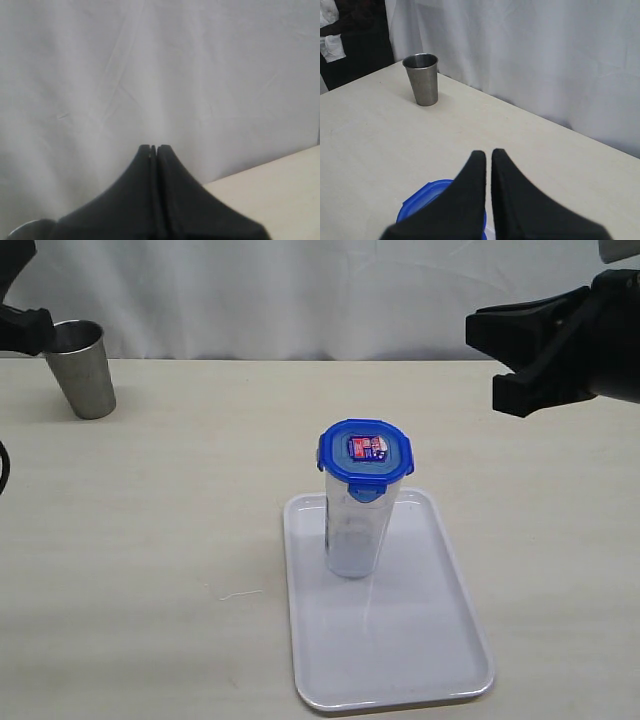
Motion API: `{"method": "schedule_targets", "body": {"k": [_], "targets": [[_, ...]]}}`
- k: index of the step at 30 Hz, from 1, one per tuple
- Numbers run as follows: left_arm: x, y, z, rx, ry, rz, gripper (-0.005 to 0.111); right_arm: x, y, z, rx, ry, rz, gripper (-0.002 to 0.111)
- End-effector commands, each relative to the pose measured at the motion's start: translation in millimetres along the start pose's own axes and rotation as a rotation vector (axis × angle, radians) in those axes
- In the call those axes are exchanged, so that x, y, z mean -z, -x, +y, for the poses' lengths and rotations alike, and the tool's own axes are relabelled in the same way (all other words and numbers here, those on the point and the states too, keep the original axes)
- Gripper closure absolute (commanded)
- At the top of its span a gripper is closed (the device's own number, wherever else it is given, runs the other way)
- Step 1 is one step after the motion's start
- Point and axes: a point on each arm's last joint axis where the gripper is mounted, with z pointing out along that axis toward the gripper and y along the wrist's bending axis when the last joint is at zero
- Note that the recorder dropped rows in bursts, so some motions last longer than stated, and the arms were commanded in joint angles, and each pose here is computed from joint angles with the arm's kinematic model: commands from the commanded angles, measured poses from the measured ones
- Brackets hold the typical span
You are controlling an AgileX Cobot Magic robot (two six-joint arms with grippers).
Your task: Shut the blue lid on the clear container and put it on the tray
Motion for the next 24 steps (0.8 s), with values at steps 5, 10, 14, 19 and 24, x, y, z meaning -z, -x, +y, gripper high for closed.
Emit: {"method": "schedule_targets", "body": {"k": [5, 10, 14, 19, 24], "targets": [[20, 21, 10.9, 0.063, 0.141, -0.092, 0.107, 1, 0, 1, 0.004, -0.001, -0.003, 0.104], [41, 35, 9.8, -0.004, 0.155, -0.116, 0.107, 1, 0, 1, 0.004, -0.001, -0.003, 0.104], [57, 42, 12.8, -0.029, 0.189, -0.118, 0.107, 1, 0, 1, 0.004, -0.001, -0.003, 0.104], [85, 32, 19.7, -0.016, 0.280, -0.153, 0.107, 1, 0, 1, 0.004, -0.001, -0.003, 0.104], [113, 19, 20.1, 0.009, 0.356, -0.204, 0.107, 1, 0, 1, 0.004, -0.001, -0.003, 0.104]]}}
